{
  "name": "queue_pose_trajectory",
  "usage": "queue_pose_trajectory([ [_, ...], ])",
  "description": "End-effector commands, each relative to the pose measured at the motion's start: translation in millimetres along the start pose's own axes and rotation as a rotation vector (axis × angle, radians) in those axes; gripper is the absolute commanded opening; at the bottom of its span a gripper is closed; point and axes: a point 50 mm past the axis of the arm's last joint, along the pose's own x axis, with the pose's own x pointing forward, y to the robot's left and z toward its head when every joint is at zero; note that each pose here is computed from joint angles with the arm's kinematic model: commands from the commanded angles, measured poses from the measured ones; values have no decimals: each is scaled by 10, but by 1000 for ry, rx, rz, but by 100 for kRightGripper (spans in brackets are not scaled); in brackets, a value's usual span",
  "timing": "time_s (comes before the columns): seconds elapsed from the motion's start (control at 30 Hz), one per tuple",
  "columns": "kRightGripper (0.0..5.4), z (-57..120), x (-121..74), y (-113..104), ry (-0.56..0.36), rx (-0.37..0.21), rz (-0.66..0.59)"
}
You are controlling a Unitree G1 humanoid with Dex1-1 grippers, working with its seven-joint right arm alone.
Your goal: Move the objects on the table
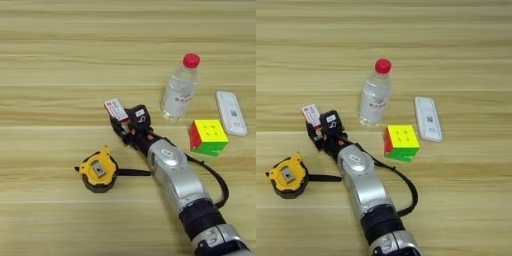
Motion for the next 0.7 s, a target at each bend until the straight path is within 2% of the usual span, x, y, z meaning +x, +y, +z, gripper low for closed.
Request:
queue_pose_trajectory([
  [0.03, 212, 329, 71, -10, -126, -35, -7],
  [0.37, 209, 497, -33, 1, -193, -57, -21],
  [0.53, 209, 925, -204, -70, -326, -111, -60],
  [0.6, 209, 1119, -360, -124, -379, -137, -94],
  [0.7, 209, 1292, -628, -154, -437, -174, -128],
])
